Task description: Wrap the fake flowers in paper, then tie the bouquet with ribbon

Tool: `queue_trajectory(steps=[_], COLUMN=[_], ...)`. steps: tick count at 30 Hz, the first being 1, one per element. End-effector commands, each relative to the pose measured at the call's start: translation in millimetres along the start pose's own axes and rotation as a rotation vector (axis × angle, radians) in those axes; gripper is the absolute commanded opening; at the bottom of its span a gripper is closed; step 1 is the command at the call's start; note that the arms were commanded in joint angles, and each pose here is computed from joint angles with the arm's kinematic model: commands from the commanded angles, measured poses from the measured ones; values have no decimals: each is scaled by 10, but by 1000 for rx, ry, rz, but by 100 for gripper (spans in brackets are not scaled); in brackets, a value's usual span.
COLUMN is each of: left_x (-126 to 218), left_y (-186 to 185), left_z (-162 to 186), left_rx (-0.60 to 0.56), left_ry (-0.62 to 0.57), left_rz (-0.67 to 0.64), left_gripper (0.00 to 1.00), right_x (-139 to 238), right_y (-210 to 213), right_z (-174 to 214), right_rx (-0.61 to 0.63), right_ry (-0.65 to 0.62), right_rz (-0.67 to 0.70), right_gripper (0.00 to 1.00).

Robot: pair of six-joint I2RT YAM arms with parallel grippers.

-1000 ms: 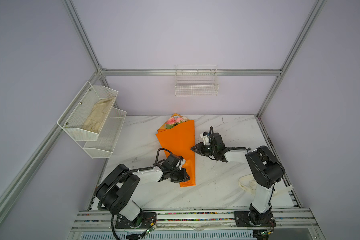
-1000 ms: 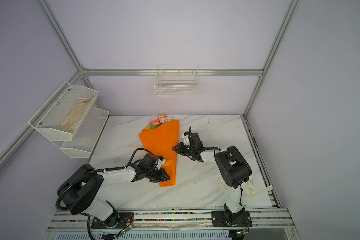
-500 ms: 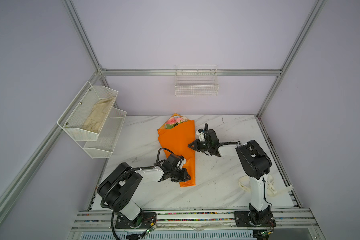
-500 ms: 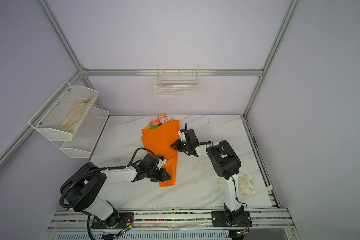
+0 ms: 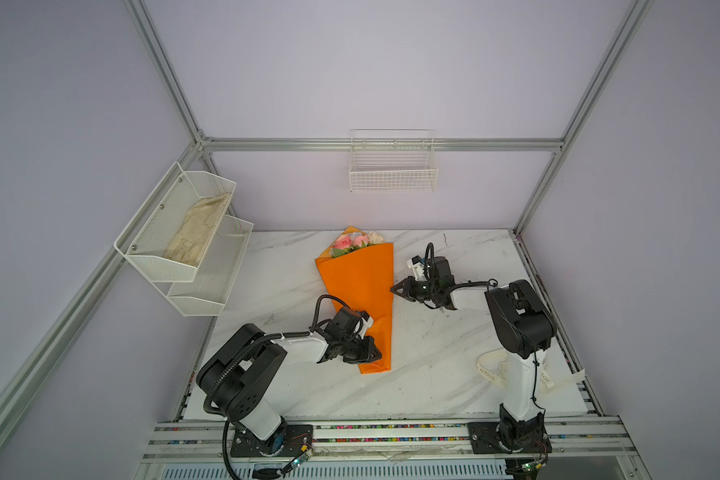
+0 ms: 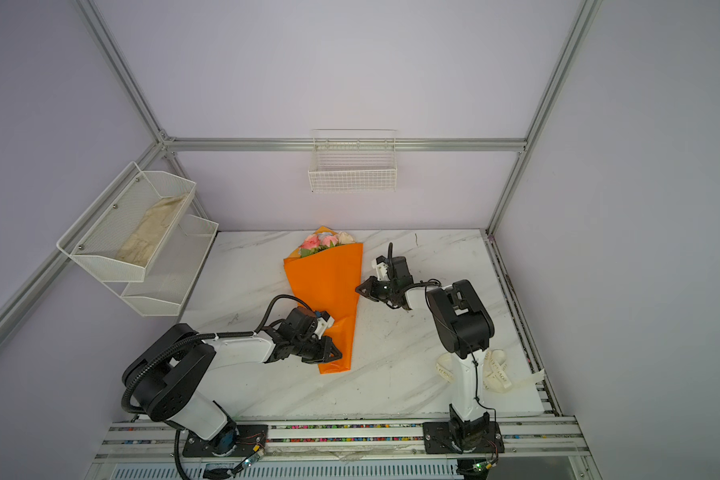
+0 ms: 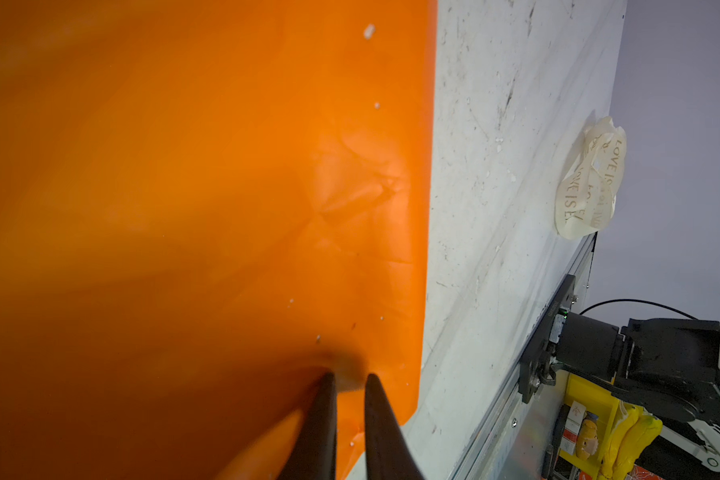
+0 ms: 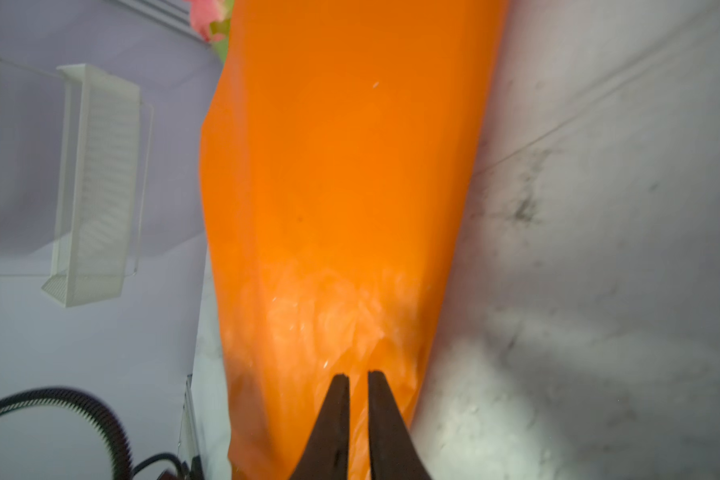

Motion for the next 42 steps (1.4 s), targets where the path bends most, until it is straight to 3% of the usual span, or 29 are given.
queue_trajectory(steps=[1,6,12,27,42], left_x=[-43,-37,-40,-48,-73], left_y=[209,200,235,291,285], left_z=[139,134,153,199,192], left_rx=[28,27,34,41,42], left_ry=[43,41,38,53,66], left_rz=[-71,-66,-81,-95,-88], left_gripper=[16,16,15,13,13], right_x=[20,-189,-187,-278,-655], right_y=[228,257,-189,-434,-875], right_z=[230,492,470,-210,-877], right_rx=[21,32,-29,-26,-72], right_ry=[55,136,102,-29,-143], right_rz=[-82,-72,19,27,108], right_gripper=[12,10,7,12,17])
Point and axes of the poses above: each gripper's point midway between its finger pads, its own x axis back along the fingers, its own y axis along the line the jaws close on, z = x × y, the point moved 10 cm from there along x, back along the fingers, and after that the axes turned 8 degrees about x, right-handed, at the moved point
